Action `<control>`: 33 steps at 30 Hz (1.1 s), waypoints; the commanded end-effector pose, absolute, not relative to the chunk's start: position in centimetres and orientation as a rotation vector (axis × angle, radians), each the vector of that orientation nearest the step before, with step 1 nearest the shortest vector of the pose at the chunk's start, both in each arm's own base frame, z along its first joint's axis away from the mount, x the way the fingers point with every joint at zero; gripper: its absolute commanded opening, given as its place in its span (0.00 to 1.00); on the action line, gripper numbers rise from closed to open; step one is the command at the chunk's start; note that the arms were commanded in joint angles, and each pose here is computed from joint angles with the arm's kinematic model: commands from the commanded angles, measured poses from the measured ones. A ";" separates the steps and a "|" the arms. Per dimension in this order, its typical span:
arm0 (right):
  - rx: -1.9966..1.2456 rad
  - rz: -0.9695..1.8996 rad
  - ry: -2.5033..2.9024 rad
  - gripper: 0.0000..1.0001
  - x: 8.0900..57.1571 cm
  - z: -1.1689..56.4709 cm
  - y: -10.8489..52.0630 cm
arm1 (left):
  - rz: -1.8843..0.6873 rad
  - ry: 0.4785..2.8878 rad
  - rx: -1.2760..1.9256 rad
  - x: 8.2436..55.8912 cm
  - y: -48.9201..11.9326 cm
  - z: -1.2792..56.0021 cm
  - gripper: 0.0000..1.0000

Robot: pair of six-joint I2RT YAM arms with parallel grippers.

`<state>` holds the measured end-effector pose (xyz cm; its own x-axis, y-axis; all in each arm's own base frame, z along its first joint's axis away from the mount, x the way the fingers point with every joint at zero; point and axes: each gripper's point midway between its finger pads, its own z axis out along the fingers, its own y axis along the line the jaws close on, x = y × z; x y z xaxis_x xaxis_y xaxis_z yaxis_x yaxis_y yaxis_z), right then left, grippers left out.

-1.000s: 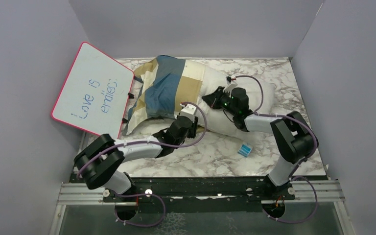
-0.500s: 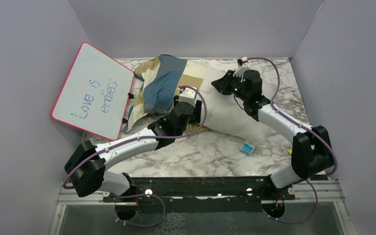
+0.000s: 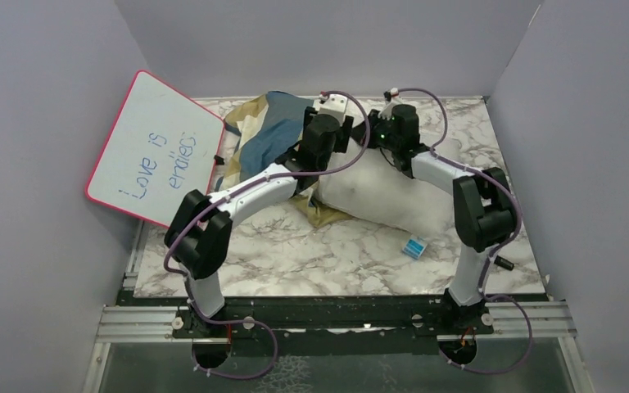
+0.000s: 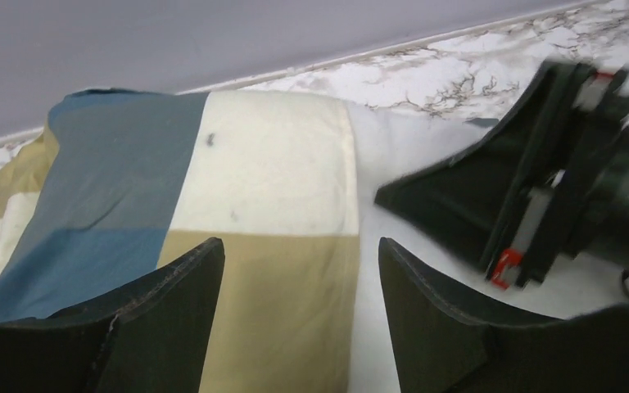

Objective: Put the pillow into the pillowcase
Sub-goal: Stuff the pillow into the pillowcase.

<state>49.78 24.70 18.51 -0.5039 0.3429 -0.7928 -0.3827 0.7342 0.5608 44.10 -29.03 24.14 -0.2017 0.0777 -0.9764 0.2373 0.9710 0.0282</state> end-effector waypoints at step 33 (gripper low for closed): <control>0.076 1.085 2.085 0.00 44.6 5.7 26.6 | 0.060 1.710 0.550 50.0 -35.1 20.3 0.00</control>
<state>48.69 25.46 13.17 -0.4951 0.4556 -0.7398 -0.4036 0.6334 0.6602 52.68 -32.03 17.30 -0.1726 0.4395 -0.8815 0.1978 0.8922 0.4061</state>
